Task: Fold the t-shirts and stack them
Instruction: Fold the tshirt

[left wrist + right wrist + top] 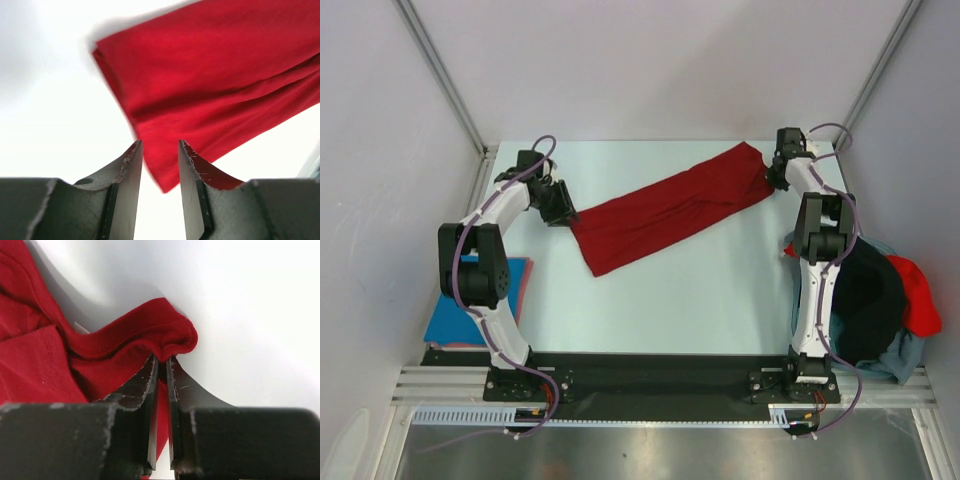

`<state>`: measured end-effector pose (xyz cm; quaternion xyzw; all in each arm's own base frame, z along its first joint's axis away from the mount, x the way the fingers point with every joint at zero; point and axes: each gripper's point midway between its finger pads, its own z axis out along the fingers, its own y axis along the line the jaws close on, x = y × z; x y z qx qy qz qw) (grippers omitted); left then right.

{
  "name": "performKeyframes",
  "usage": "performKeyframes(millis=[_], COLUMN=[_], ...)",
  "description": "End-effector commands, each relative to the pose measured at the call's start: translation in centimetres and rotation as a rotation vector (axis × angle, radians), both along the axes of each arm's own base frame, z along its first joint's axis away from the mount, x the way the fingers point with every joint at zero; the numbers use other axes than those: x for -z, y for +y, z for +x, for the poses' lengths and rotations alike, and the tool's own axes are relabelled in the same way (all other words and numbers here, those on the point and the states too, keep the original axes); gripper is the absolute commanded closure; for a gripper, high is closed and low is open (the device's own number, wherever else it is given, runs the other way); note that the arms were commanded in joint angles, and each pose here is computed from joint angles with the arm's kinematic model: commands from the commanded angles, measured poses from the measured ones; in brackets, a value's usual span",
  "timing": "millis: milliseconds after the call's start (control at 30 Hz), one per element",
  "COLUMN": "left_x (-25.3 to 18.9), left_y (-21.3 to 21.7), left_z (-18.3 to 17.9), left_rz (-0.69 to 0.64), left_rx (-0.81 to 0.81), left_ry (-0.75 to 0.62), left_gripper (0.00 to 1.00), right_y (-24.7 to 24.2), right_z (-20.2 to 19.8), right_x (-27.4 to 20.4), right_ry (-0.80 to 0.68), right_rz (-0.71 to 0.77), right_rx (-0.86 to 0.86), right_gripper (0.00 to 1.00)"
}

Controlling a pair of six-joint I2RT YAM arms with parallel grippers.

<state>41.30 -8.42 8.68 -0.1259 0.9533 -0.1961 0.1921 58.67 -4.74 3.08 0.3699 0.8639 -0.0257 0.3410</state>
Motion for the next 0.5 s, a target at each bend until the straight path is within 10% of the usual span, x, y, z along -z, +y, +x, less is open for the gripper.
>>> performKeyframes(millis=[0,200,467], left_x=[-0.6,-0.1,-1.2], left_y=[0.2,0.2,-0.2], left_z=[-1.2,-3.9,-4.6], left_rz=[0.012,0.007,0.003], left_rx=[0.029,0.037,0.043], left_ry=[-0.004,0.021,-0.011], left_gripper=[0.60,0.59,0.59], right_y=[-1.4,-1.5,-1.0], right_z=[3.2,5.4,-0.2], right_x=[-1.5,-3.2,-7.2], right_ry=[-0.058,-0.111,0.008], right_rz=[-0.085,-0.055,-0.007], right_rx=[-0.043,-0.082,-0.035], right_gripper=[0.90,0.83,0.45])
